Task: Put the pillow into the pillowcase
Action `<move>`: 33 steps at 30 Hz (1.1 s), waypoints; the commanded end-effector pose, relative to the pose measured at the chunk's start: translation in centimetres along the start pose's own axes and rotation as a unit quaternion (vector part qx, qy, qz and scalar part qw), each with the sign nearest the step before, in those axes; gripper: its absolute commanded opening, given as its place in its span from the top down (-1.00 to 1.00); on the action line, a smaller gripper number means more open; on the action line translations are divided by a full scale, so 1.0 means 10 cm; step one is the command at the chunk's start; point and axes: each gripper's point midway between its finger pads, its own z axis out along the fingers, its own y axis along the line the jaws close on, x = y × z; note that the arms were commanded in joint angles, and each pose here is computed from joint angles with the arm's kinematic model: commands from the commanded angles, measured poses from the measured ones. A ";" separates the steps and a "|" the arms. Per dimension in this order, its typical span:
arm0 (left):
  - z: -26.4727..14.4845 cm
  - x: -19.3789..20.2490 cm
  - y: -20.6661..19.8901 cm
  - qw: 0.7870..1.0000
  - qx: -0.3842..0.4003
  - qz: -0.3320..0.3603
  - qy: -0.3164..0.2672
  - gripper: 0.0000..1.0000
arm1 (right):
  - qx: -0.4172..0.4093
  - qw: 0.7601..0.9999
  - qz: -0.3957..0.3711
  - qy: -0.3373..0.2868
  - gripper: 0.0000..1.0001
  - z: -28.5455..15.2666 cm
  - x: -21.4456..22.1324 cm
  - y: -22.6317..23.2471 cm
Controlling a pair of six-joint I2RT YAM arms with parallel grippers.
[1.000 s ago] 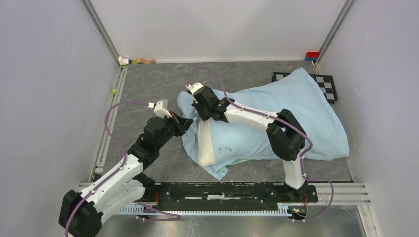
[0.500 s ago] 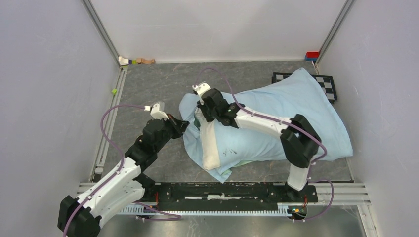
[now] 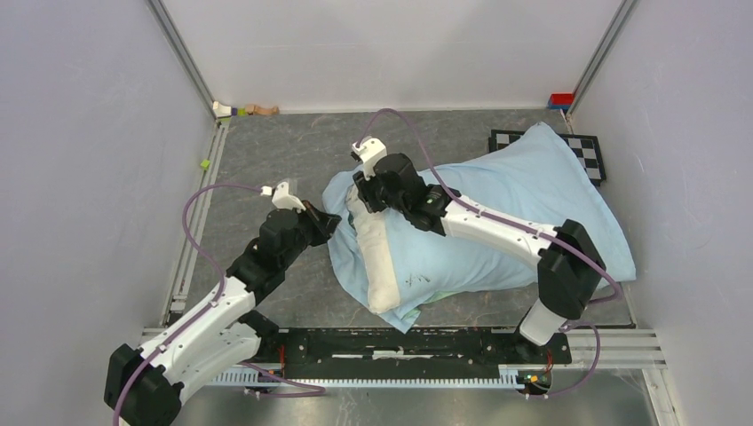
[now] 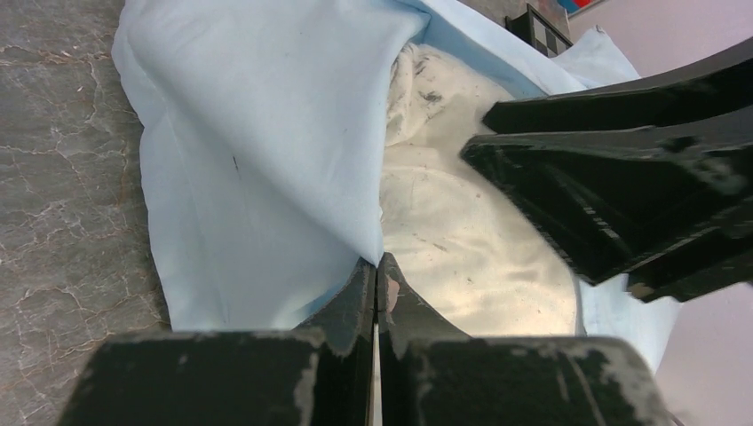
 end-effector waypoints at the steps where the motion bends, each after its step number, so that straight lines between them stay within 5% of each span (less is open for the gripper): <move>1: -0.03 -0.44 -0.33 0.998 0.031 -0.011 -0.060 0.95 | 0.005 1.000 -0.007 0.010 0.22 0.15 0.09 0.03; 9: -0.24 -0.76 -0.82 0.993 0.096 -0.005 -0.069 0.95 | 0.104 0.990 0.011 0.099 0.33 0.58 0.86 -0.43; 16: -0.43 -0.89 -0.98 0.989 0.123 -0.014 -0.079 0.95 | 0.131 0.987 0.019 0.093 0.12 0.69 0.83 -0.61; 24: -0.38 -0.72 -0.93 0.990 0.127 -0.023 -0.052 0.95 | 0.145 0.983 0.022 0.112 -0.37 0.70 1.08 -0.68; 27: -0.36 -0.53 -0.80 0.992 0.121 -0.036 -0.032 0.95 | 0.159 0.982 0.049 0.087 -0.40 0.70 0.98 -0.80; 33: -0.16 0.04 -0.19 0.998 0.032 -0.053 0.027 0.95 | 0.075 0.992 0.087 -0.051 -0.39 0.51 -0.07 -0.62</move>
